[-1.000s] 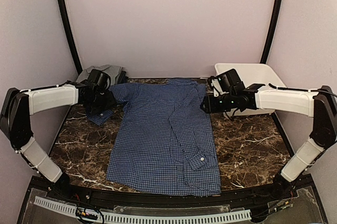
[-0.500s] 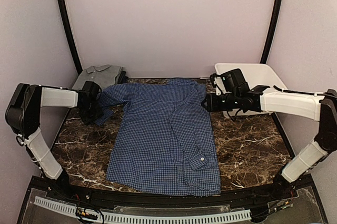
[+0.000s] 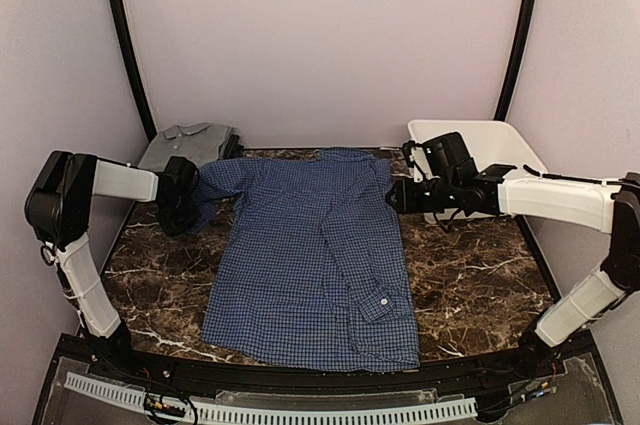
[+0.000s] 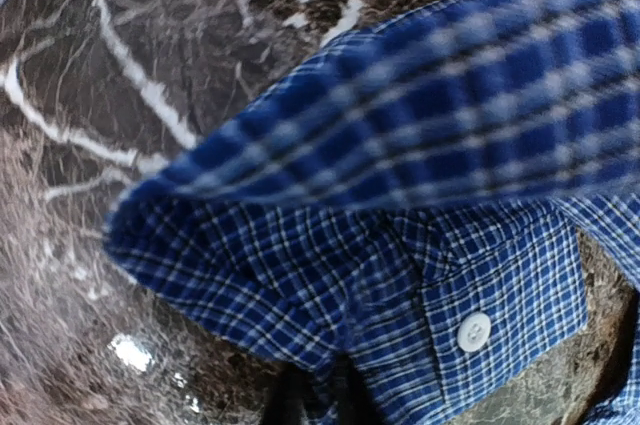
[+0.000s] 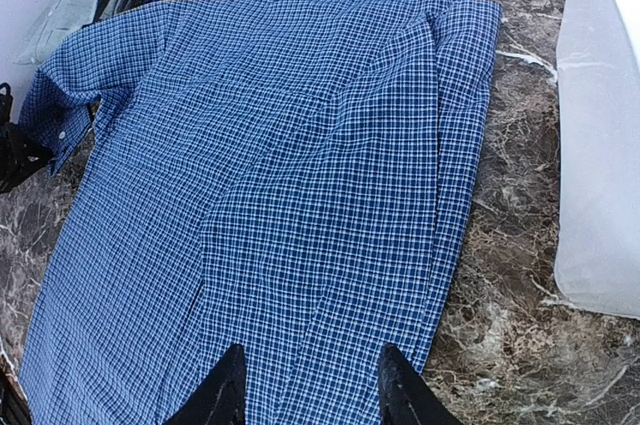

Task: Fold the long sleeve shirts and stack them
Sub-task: Pick up the sleeve from the corner of the board, then place the sleeve of the 1/3-folded shirt.

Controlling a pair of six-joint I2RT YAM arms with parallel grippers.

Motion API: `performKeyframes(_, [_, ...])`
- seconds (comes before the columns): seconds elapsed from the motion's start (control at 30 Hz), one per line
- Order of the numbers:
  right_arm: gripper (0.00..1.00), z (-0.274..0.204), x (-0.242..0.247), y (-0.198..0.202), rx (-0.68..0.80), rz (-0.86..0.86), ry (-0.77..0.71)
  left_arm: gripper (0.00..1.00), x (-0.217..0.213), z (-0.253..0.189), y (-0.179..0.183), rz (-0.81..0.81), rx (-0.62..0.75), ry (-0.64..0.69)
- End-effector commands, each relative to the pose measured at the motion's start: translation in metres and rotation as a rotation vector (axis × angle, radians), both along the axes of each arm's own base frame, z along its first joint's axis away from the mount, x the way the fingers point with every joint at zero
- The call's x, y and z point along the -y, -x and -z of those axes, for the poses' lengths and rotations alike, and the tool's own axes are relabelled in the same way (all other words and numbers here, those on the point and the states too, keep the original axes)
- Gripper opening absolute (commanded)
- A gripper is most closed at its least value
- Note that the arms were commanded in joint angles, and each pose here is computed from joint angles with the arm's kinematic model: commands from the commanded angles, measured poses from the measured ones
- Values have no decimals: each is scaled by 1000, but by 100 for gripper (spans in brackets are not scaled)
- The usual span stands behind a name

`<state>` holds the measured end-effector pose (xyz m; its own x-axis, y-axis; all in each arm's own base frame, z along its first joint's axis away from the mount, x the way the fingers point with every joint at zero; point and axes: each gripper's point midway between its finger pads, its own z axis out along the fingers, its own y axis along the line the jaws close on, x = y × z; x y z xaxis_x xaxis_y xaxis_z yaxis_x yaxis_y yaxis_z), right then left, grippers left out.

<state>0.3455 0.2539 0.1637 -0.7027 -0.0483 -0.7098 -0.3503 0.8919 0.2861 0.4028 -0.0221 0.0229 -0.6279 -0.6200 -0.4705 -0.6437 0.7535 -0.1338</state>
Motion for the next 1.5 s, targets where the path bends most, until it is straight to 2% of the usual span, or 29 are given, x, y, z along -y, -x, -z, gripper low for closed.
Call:
performKeyframes(0.0, [42, -13, -2, 1, 35, 7, -33, 1, -10, -1, 7, -14, -32, -45])
performKeyframes(0.27, [42, -19, -5, 0, 49, -5, -41, 0, -26, -83, 5, 22, 118, -162])
performKeyframes(0.4, [42, -22, -11, -1, 55, -18, -51, 0, -8, -126, 0, 137, 229, -186])
performKeyframes(0.57, [42, -23, -22, -1, 56, -46, -51, 0, 61, -178, -13, 451, 371, -210])
performKeyframes(0.67, [42, -27, -31, 1, 69, -73, -60, 0, 130, -199, -17, 722, 437, -124])
performKeyframes(0.8, [42, -28, -40, 4, 74, -93, -63, 0, 242, -199, 5, 1122, 420, -31])
performKeyframes(0.83, [42, -28, -41, 5, 75, -97, -64, 0, 262, -179, 12, 1211, 358, 1])
performKeyframes(0.87, [42, -27, -43, 6, 74, -99, -65, 0, 288, -188, 21, 1284, 366, 31])
performKeyframes(0.9, [42, -26, -44, 6, 74, -101, -67, 0, 308, -168, 27, 1358, 319, 75])
performKeyframes(0.93, [42, -25, -45, 8, 72, -103, -68, 0, 327, -176, 32, 1409, 332, 98])
performKeyframes(0.97, [42, -23, -46, 9, 67, -104, -68, 0, 344, -157, 38, 1460, 287, 157])
performKeyframes(1.0, [42, -21, -46, 11, 64, -105, -70, 0, 358, -165, 40, 1495, 299, 186])
performKeyframes(1.03, [42, -18, -45, 12, 55, -102, -70, 0, 370, -150, 45, 1532, 261, 240])
performKeyframes(1.17, [42, -5, -39, 18, 25, -82, -61, 0, 406, -150, 48, 1622, 257, 349])
performKeyframes(1.4, [45, 20, -36, 27, -12, -96, -18, 1, 425, -142, 59, 1691, 209, 469])
performKeyframes(1.43, [47, 23, -36, 28, -14, -98, -10, 6, 426, -138, 56, 1684, 203, 469])
performKeyframes(1.47, [48, 26, -35, 29, -18, -98, -3, 18, 426, -136, 53, 1663, 196, 459])
